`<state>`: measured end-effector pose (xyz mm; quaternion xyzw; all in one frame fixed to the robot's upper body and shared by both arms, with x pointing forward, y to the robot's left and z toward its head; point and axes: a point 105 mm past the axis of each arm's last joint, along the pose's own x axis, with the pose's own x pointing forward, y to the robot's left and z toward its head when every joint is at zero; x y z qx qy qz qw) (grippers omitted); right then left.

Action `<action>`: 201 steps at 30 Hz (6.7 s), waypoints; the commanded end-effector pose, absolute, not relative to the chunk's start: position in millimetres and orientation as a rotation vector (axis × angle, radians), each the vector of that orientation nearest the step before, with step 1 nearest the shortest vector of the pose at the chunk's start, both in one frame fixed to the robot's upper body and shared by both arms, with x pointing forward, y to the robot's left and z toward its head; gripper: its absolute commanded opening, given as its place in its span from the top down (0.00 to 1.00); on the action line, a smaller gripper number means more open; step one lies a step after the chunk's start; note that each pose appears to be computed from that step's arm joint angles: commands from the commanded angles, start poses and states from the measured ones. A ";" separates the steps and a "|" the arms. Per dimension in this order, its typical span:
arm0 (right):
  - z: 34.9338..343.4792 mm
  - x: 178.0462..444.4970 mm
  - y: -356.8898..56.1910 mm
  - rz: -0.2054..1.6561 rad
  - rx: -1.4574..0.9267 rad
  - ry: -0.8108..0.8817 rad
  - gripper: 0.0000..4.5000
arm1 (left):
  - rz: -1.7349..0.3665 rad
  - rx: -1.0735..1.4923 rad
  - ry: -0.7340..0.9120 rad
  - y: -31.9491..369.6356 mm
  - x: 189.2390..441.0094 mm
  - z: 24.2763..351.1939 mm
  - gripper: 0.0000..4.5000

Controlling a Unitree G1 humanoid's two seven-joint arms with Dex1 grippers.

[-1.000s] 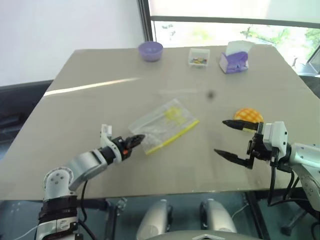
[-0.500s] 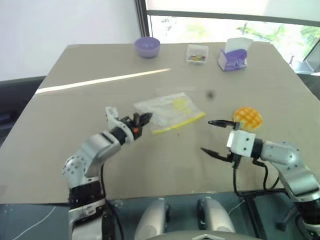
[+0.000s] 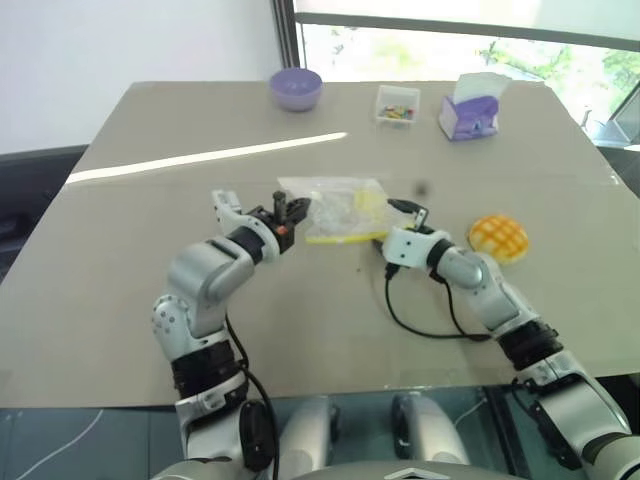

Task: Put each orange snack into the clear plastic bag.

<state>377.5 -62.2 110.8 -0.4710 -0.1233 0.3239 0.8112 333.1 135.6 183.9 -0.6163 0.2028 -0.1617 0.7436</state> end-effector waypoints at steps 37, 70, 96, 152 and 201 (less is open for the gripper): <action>183.0 404.5 -38.5 0.693 -1.013 -0.278 1.00 | -0.823 0.542 0.094 142.1 281.3 188.7 0.43; 183.4 369.0 -33.2 0.810 -0.842 -0.216 0.49 | -0.804 0.835 -0.076 162.3 338.0 190.0 1.00; 181.8 341.8 -64.0 0.883 -0.784 -0.181 0.56 | -0.848 0.922 -0.143 157.9 337.4 195.5 1.00; 172.5 349.3 -2.1 0.948 -0.485 -0.147 0.99 | -0.904 0.900 -0.126 140.5 320.2 189.9 1.00; 127.4 383.4 -31.1 0.721 -1.147 -0.236 0.13 | -0.803 0.798 -0.017 151.8 330.9 171.1 1.00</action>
